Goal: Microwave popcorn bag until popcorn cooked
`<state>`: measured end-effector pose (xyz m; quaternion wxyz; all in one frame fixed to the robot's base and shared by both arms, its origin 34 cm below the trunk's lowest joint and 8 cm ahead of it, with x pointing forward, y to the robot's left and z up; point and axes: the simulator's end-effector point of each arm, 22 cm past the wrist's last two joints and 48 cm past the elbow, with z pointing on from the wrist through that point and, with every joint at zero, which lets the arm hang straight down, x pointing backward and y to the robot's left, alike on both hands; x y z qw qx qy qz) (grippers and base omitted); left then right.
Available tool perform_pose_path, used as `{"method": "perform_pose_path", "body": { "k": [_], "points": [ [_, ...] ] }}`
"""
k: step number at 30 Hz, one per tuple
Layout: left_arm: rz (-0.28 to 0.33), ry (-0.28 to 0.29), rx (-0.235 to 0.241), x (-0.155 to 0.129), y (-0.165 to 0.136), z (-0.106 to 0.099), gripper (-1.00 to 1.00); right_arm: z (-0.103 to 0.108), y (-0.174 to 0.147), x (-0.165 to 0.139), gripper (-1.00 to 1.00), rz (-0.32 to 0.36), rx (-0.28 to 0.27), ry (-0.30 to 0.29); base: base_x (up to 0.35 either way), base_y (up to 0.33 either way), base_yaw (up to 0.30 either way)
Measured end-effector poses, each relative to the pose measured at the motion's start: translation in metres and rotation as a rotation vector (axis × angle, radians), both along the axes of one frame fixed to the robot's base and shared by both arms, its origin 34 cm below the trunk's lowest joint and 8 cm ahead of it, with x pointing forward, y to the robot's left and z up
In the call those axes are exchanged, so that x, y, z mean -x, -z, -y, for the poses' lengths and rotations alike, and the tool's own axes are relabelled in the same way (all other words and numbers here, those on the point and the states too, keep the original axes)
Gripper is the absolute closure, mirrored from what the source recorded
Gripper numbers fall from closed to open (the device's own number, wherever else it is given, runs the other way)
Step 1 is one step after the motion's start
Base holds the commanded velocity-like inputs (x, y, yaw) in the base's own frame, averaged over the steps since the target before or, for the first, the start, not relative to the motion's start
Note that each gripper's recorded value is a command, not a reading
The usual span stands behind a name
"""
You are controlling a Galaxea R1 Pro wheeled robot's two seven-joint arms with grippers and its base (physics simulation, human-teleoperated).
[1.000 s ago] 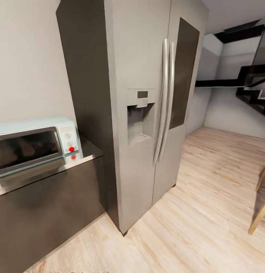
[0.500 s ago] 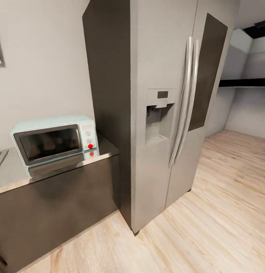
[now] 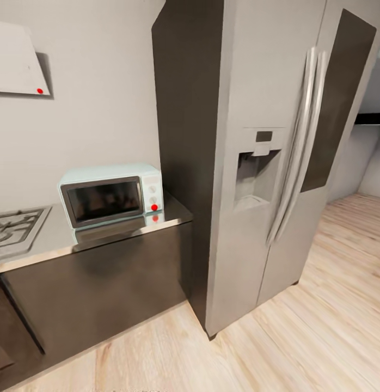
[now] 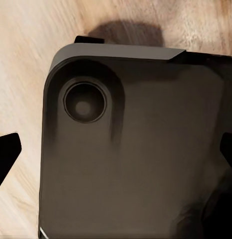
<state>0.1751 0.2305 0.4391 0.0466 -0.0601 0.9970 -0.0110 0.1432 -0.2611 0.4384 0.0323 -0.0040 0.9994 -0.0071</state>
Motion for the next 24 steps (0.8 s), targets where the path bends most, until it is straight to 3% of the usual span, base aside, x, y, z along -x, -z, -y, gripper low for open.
{"method": "perform_pose_path", "body": {
  "k": [24],
  "points": [
    [0.000,-0.002,0.002,0.0000,0.0000,0.0011,-1.00,0.0000,0.0000,-0.0001,-1.00,0.001,0.000,0.000,0.000,0.000,0.274]
  ]
}}
